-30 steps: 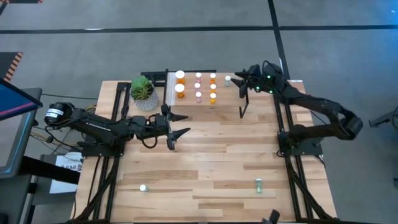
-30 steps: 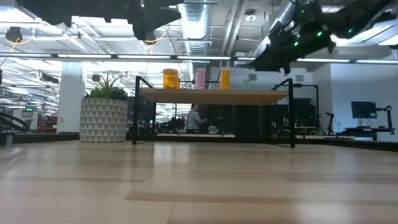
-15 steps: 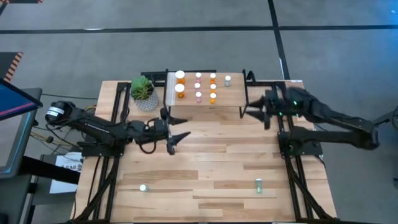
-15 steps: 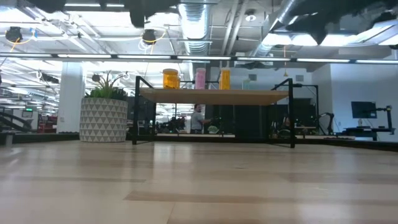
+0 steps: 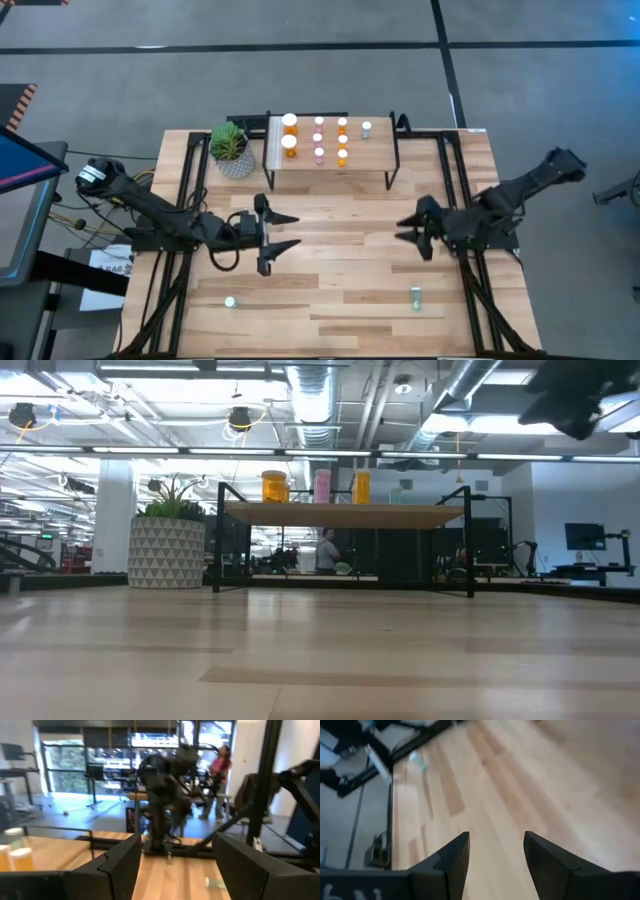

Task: Pick and place medicine bottles onto shelf by color
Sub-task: Put the right blue pill bottle aligned with the other blue pill bottle on the shelf

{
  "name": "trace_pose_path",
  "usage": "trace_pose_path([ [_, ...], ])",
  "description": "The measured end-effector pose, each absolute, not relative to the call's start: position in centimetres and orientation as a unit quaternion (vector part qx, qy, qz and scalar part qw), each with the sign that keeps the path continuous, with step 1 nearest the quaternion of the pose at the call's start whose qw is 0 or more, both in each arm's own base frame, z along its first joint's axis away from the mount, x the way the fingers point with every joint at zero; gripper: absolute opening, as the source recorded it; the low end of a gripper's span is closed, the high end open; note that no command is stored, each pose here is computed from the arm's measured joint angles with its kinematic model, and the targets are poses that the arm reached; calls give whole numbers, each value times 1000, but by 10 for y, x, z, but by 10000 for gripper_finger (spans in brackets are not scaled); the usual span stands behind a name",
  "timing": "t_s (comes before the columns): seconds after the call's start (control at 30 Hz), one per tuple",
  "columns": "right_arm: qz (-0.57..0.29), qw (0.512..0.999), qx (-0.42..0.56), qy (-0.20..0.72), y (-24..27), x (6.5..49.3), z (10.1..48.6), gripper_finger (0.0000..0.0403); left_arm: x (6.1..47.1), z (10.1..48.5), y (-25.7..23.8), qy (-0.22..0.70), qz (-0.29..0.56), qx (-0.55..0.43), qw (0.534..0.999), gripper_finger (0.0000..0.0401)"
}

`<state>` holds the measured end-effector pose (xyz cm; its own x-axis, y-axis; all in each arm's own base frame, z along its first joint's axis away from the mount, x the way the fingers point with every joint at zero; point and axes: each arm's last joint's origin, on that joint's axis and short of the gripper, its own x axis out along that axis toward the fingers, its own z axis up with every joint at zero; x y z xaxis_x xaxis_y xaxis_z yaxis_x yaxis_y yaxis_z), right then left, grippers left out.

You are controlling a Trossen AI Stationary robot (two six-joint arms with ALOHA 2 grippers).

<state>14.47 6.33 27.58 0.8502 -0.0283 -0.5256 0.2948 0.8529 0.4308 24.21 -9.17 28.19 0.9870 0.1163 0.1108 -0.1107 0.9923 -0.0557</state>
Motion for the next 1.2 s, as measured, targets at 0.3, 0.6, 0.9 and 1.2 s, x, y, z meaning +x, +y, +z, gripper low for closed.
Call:
trace_pose_path([
  [0.3,-93,871,331,351,108,155,245,207,239,287,-97,-78,56,-23,995,233],
  [0.6,-163,770,418,454,133,151,213,203,240,279,-97,-42,59,-6,997,233],
  [0.9,-219,695,451,515,157,157,191,191,242,278,-93,-38,60,-5,997,233],
  [1.2,-260,639,469,551,175,158,177,189,242,277,-93,-32,58,-6,998,233],
])
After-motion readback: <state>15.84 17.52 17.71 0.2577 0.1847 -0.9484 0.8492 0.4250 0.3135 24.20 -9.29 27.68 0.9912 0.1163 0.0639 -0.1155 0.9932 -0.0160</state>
